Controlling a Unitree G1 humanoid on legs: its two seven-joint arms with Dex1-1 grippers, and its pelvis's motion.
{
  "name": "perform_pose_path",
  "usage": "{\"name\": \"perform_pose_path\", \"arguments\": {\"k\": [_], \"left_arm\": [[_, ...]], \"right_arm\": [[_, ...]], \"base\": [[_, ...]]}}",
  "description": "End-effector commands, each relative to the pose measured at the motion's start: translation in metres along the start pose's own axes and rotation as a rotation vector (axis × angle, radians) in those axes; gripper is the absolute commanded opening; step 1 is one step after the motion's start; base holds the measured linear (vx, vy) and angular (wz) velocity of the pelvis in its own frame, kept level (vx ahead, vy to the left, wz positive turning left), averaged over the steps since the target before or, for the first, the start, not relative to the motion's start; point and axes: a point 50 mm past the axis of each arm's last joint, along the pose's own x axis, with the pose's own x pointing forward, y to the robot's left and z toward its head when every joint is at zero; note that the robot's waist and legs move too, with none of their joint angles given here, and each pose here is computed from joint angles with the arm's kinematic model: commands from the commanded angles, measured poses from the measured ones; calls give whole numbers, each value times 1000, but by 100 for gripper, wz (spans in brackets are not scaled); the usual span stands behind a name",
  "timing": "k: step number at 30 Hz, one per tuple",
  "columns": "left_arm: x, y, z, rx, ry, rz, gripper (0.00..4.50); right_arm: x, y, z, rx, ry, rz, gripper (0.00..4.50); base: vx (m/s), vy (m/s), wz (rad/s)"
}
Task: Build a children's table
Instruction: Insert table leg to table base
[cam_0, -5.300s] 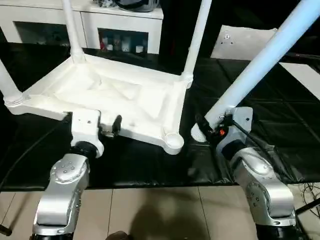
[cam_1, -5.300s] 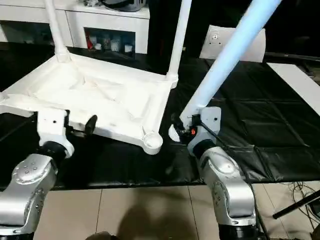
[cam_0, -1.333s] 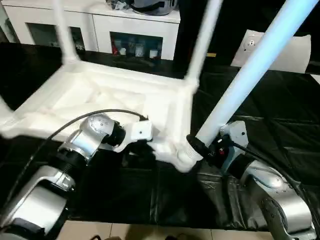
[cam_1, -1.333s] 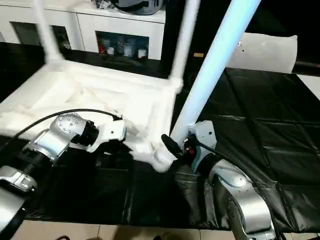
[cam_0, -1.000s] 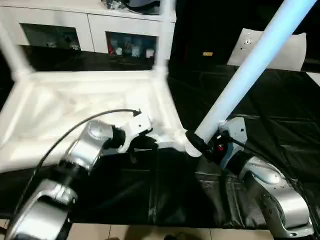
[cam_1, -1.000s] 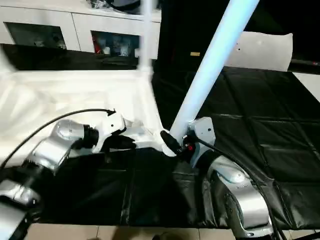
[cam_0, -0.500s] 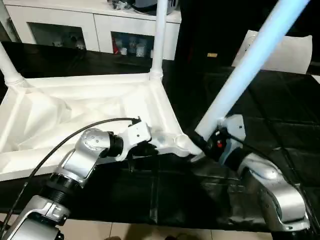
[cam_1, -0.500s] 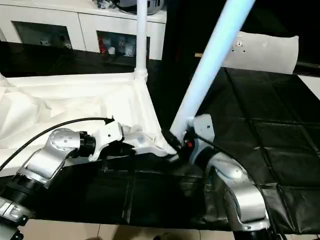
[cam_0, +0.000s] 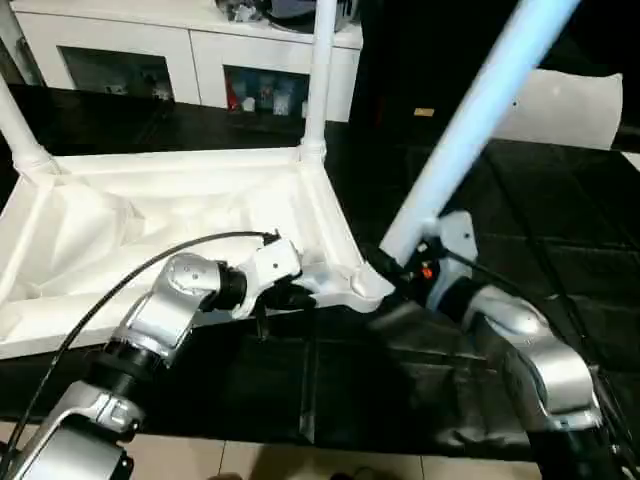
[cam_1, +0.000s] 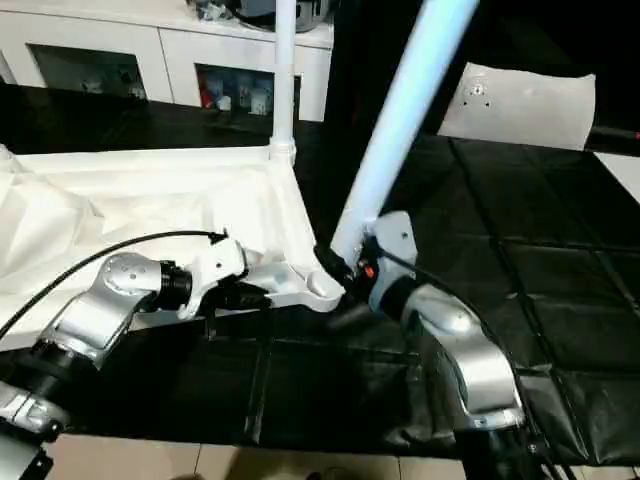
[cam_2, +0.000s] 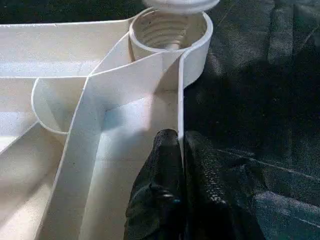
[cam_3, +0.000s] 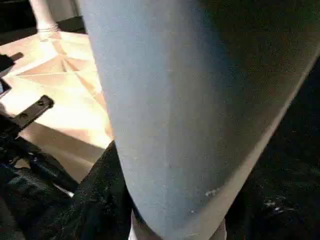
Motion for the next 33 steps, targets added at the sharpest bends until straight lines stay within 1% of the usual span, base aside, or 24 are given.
{"name": "perform_pose_path", "arguments": {"k": [1,4,7,9,14,15,20,27,33], "left_arm": [[-1,1,-10,-16,47,-4,0],[-2,0,-9,-6,44,-53,0],[-5,-1,-8,20,58,-101,0],[-8,0,-9,38,71,-109,0],[-12,2,-9,41,77,-127,0],[-13,2,-9,57,80,-129,0],[-16,3,-8,56,74,-140,0],[-20,4,-9,62,84,-155,0],[-21,6,-7,71,83,-153,0]], "right_arm": [[6,1,0,0,20,33,192],[12,2,0,-1,9,78,192],[15,5,-1,-1,42,149,192],[16,7,-3,-22,68,182,192],[19,4,-5,-37,81,173,192],[19,3,-5,-39,88,174,192],[18,1,-10,-56,130,192,192],[14,-2,-13,-63,165,212,192],[11,-4,-14,-57,170,212,192]], "base": [[0,0,0],[0,0,0],[0,0,0],[0,0,0],[0,0,0],[0,0,0],[0,0,0],[0,0,0],[0,0,0]]}}
